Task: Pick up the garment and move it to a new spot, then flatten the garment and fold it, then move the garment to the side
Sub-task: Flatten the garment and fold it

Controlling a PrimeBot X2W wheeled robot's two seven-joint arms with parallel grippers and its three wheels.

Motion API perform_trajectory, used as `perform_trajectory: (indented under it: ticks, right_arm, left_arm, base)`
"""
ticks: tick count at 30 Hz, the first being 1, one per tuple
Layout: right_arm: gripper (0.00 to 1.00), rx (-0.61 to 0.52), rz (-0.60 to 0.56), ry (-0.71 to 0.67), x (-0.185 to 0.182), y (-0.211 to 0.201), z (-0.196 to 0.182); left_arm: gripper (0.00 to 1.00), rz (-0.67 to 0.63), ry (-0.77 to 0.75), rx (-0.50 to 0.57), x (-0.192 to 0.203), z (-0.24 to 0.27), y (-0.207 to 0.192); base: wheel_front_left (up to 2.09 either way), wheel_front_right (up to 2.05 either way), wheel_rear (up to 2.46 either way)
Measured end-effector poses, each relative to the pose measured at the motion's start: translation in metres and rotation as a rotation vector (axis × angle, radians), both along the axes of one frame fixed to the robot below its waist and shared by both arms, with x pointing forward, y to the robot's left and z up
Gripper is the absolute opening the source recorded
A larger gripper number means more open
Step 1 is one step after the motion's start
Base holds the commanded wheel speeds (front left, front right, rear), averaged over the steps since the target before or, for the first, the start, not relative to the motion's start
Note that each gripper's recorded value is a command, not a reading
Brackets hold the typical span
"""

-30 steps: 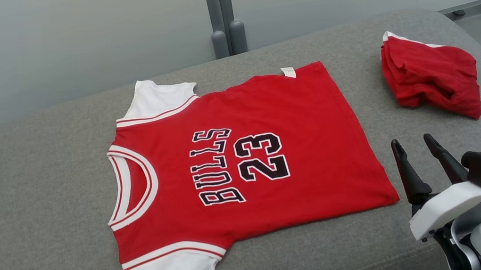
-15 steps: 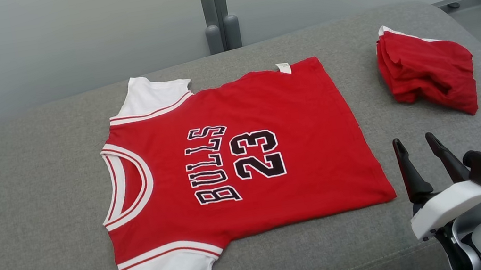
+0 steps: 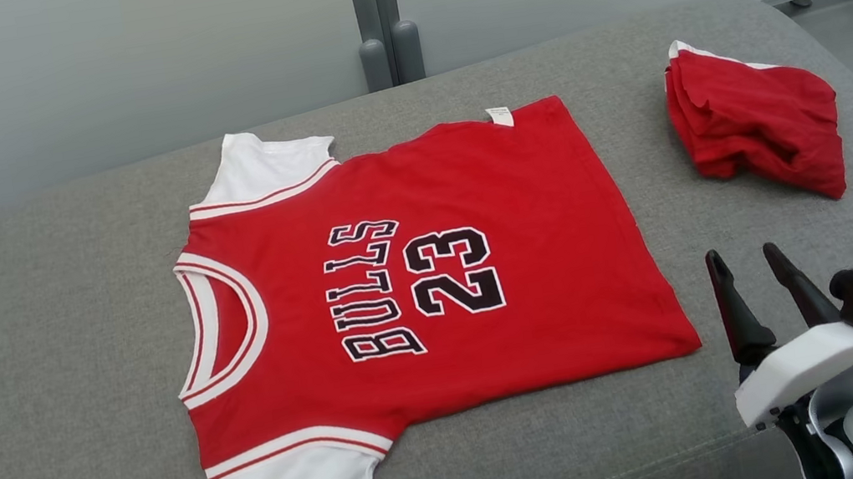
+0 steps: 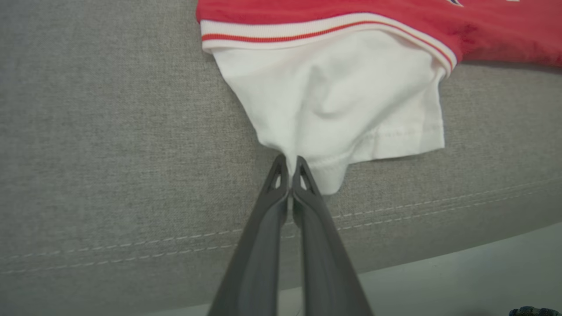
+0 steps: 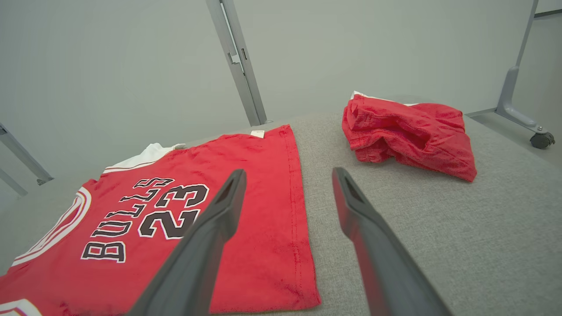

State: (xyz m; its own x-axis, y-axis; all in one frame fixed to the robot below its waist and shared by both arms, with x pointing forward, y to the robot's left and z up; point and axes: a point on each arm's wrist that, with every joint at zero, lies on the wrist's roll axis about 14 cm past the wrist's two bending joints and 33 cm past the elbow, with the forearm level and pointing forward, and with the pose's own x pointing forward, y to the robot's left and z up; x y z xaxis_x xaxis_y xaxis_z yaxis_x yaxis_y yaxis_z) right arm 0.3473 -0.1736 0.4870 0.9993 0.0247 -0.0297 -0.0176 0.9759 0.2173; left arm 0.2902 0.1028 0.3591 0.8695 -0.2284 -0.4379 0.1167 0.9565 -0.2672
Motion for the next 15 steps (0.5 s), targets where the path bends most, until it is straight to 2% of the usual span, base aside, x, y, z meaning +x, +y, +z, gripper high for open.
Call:
perform_trajectory:
  ticks: [4,9,15]
  right_arm:
    - [1.00,0.077,-0.036,0.104,-0.012,-0.003,-0.028]
    - [1.00,0.165,-0.082,0.260,-0.033,-0.005,-0.070]
    - [1.00,0.265,-0.071,0.331,-0.035,0.009,-0.089]
  left_arm:
    - [0.00,0.003,-0.026,-0.026,0.004,0.006,-0.002]
    - [0.00,0.097,-0.127,-0.135,0.030,0.038,0.006]
    - [0.00,0.136,-0.247,-0.224,0.050,0.075,0.008]
  base:
    - [0.00,0.00,0.00]
    - [0.00,0.00,0.00]
    - [0.00,0.00,0.00]
